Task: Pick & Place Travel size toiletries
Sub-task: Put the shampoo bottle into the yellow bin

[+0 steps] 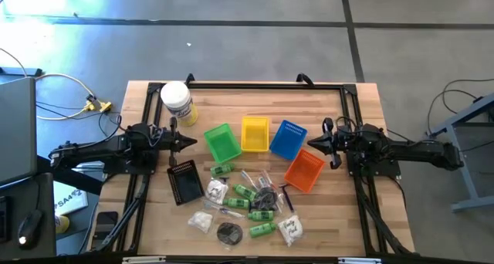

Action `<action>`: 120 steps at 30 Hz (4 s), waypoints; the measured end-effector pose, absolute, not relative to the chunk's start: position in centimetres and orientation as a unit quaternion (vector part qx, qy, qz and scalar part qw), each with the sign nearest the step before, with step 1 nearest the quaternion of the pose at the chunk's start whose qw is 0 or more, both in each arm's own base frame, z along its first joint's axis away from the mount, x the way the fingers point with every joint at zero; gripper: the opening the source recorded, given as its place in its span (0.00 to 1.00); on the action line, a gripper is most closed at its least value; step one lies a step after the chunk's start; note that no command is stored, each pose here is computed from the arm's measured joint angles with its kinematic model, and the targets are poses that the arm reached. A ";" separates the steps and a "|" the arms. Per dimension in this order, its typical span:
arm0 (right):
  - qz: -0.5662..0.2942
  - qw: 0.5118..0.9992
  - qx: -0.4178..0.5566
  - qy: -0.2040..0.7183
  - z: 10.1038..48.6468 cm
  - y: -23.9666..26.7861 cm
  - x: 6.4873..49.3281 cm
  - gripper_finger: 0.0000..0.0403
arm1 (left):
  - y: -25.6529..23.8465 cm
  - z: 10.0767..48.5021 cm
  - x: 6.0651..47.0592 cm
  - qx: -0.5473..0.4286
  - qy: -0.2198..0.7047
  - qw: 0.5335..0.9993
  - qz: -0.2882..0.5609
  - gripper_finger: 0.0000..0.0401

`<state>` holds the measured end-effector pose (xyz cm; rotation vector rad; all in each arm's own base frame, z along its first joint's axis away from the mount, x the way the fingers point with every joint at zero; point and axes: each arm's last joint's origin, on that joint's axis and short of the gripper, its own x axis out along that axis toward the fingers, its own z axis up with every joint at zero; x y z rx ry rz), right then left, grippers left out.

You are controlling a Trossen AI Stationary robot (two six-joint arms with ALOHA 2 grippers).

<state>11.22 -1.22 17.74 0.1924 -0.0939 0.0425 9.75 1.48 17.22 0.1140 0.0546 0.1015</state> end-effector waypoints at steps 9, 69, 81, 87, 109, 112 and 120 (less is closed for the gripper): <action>0.019 0.994 0.099 -0.045 17.7 -1.2 11.2 0.01 | 1.5 17.3 9.8 0.058 0.020 0.997 0.049 0.00; 0.023 0.994 0.097 -0.038 18.3 -0.2 12.2 0.01 | 1.5 18.0 9.8 0.051 -0.015 0.997 0.052 0.00; 0.021 0.997 0.077 -0.012 17.8 -0.2 12.5 0.01 | 1.4 18.9 10.1 0.019 -0.059 0.998 0.022 0.00; 0.019 0.997 0.078 0.006 17.4 -0.3 12.8 0.01 | 1.5 21.6 10.7 -0.014 -0.072 0.997 0.020 0.04; 0.004 0.997 0.078 0.002 17.5 -0.3 13.0 0.01 | -2.6 26.3 23.7 -0.013 0.166 0.980 -0.105 0.38; -0.004 0.997 0.077 0.004 17.4 -0.4 13.0 0.01 | -4.0 26.3 25.6 -0.003 0.214 0.971 -0.105 0.38; -0.023 0.997 0.076 0.007 17.3 -0.5 12.9 0.01 | -8.4 25.3 29.2 -0.002 0.307 0.942 -0.134 0.38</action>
